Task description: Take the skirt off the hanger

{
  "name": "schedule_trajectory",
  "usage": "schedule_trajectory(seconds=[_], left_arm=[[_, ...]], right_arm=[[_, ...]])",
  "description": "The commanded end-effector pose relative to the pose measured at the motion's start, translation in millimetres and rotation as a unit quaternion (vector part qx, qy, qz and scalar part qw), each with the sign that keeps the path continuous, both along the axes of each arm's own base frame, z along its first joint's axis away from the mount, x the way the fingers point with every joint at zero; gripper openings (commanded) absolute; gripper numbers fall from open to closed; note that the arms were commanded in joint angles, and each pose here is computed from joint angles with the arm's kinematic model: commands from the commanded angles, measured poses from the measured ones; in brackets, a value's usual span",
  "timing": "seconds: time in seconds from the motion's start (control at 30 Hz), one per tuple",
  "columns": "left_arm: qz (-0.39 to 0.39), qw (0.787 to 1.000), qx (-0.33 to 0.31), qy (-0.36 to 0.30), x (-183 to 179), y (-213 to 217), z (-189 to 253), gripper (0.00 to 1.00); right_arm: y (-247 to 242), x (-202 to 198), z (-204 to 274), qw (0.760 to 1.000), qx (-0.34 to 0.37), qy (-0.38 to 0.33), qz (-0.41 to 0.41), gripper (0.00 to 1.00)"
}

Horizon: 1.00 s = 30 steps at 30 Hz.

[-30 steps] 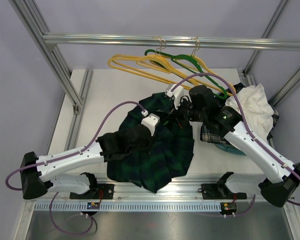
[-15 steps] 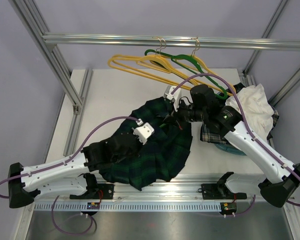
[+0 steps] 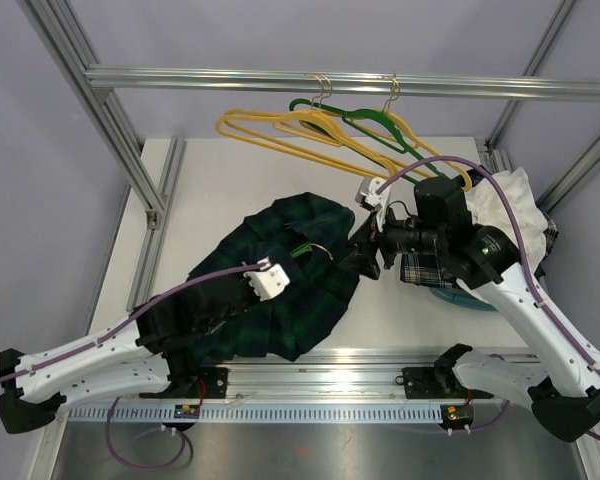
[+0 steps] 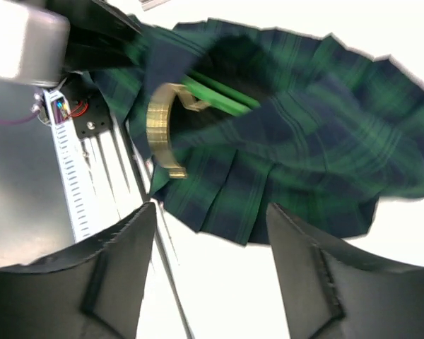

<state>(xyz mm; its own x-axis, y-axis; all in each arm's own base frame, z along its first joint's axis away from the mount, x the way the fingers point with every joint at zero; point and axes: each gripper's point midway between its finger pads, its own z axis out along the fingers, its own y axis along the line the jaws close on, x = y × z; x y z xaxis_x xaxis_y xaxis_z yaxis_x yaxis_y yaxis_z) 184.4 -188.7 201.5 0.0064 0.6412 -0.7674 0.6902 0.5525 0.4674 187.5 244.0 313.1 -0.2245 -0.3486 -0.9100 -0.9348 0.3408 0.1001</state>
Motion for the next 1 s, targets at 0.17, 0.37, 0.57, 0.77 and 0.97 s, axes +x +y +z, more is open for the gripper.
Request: schedule_trajectory(seconds=[0.17,0.37,0.57,0.77,0.97], left_arm=[[-0.146,0.979,0.051,-0.135,-4,-15,54,0.00],[-0.212,0.961,0.083,-0.157,-12,-33,58,0.00],[-0.239,0.951,0.080,-0.179,-15,-49,71,0.00],[-0.253,0.944,0.081,-0.194,-16,-63,82,0.00],[-0.245,0.942,0.100,-0.204,-12,-59,86,0.00]], right_arm=[[1,16,-13,0.983,0.039,0.139,-0.113,0.75],[7,27,-20,0.968,0.052,0.190,-0.154,0.79],[6,28,-63,0.961,-0.001,0.219,-0.166,0.95],[10,19,-91,0.965,-0.051,0.204,-0.153,0.92],[4,16,-110,0.964,-0.108,0.193,-0.145,0.74]])
